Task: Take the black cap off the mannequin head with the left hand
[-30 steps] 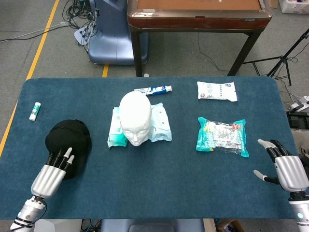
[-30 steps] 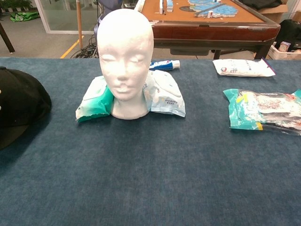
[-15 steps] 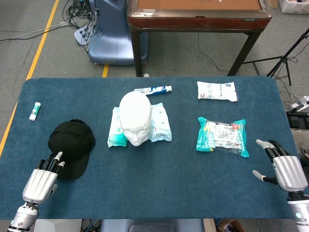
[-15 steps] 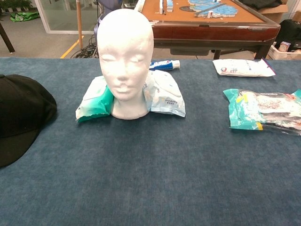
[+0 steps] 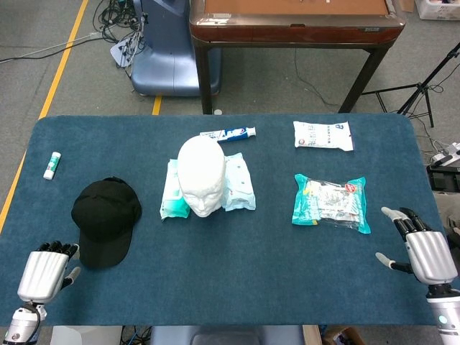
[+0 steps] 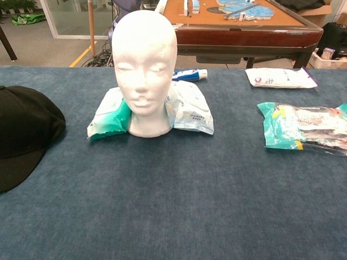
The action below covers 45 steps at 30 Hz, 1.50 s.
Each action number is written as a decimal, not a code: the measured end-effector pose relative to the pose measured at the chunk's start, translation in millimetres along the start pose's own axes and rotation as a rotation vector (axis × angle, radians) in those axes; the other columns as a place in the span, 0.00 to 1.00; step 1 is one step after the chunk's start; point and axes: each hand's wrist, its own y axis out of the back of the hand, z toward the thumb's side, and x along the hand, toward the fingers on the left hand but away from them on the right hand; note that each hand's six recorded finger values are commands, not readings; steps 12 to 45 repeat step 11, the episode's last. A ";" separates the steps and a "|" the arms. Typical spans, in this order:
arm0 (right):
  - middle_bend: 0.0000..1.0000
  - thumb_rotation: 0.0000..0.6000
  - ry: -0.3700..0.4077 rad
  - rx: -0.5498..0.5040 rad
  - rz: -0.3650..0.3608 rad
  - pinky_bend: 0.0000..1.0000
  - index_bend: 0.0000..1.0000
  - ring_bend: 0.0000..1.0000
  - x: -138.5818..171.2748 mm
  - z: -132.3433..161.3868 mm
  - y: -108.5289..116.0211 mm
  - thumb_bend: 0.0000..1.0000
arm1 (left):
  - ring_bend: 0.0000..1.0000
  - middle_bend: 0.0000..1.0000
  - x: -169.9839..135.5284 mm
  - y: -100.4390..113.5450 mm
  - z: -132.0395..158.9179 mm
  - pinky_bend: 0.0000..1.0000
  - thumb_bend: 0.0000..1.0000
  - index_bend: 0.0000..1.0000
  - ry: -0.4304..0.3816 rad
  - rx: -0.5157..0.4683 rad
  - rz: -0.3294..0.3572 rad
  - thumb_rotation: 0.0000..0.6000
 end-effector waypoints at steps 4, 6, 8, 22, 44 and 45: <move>0.26 1.00 -0.003 -0.002 -0.005 0.42 0.18 0.15 1.8 -1.2 1.0 0.00 | 0.58 0.80 2.6 2.3 -9.2 0.56 0.16 0.65 0.018 -0.008 0.002 1.00; 0.26 1.00 -0.008 -0.002 -0.005 0.42 0.18 0.15 1.8 -2.9 1.2 0.00 | 0.58 0.80 4.5 2.0 -11.2 0.56 0.16 0.65 0.021 -0.007 -0.003 1.00; 0.26 1.00 -0.014 -0.007 -0.004 0.42 0.18 0.15 1.1 -4.8 1.3 0.00 | 0.58 0.80 6.9 1.0 -12.4 0.56 0.16 0.65 0.024 -0.010 -0.010 1.00; 0.26 1.00 -0.025 -0.013 0.000 0.42 0.18 0.15 -0.7 -8.3 1.4 0.00 | 0.58 0.80 10.3 0.3 -15.4 0.56 0.16 0.65 0.036 -0.013 -0.014 1.00; 0.26 1.00 -0.025 -0.013 0.000 0.42 0.18 0.15 -0.7 -8.3 1.4 0.00 | 0.58 0.80 10.3 0.3 -15.4 0.56 0.16 0.65 0.036 -0.013 -0.014 1.00; 0.26 1.00 -0.025 -0.013 0.000 0.42 0.18 0.15 -0.7 -8.3 1.4 0.00 | 0.58 0.80 10.3 0.3 -15.4 0.56 0.16 0.65 0.036 -0.013 -0.014 1.00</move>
